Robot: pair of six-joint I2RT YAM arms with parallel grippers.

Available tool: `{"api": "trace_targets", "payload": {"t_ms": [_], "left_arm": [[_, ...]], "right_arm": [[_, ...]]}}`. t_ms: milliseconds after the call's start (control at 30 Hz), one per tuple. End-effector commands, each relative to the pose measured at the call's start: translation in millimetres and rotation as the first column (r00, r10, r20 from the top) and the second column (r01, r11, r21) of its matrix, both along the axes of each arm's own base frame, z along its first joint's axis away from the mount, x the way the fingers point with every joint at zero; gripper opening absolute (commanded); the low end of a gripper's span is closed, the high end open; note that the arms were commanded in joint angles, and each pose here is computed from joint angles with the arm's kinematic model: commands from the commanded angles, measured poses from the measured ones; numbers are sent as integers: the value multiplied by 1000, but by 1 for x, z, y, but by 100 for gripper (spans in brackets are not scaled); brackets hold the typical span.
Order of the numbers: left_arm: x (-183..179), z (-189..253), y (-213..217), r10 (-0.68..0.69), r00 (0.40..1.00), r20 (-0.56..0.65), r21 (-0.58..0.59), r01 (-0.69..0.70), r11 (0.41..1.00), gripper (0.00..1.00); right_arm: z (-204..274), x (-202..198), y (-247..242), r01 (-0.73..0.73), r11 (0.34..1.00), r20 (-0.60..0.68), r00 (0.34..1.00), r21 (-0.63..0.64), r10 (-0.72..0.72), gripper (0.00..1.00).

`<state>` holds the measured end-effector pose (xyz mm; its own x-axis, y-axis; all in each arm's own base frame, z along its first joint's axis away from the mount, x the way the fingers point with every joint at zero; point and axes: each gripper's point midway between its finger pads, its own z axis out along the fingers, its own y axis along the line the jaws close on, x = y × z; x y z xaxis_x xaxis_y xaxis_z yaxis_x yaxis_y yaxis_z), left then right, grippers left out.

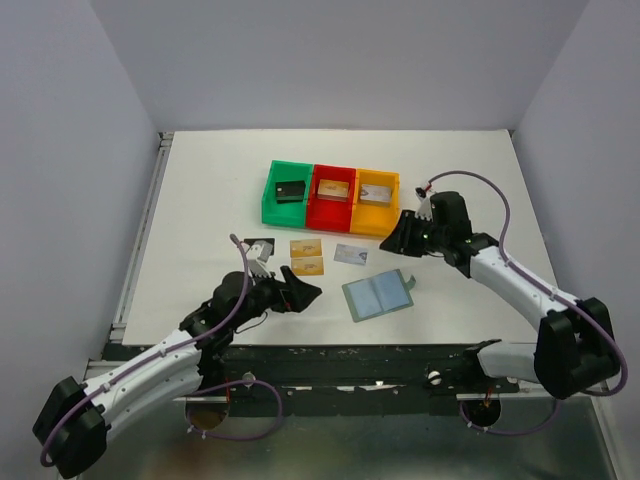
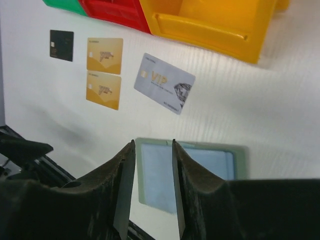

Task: Take the credit cards out of the card holder
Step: Place the credit card at the center of the board, then remove the credit card from the card holder.

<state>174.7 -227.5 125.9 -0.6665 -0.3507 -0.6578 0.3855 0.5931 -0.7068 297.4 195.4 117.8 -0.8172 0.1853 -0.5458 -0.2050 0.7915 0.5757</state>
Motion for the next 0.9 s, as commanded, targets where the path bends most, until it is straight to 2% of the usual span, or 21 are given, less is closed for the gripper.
{"api": "trace_targets", "payload": {"t_ms": [0,300,500,867], "left_arm": [[3,1,-18,-86,996,-33,68,88,994,99],[1,-3,-57,-178,981,-79,96,186,978,98],[-1,-2,-57,-171,982,-81,92,178,980,97],[-5,-2,-51,-166,984,-68,90,171,981,97]], "right_arm": [[-27,-37,-38,36,981,-34,998,-190,-44,46],[-58,-71,-81,156,927,-83,977,-341,-195,55],[-65,-72,-93,197,898,-83,965,-393,-247,56],[-63,-65,-99,213,881,-61,963,-422,-262,59]]}}
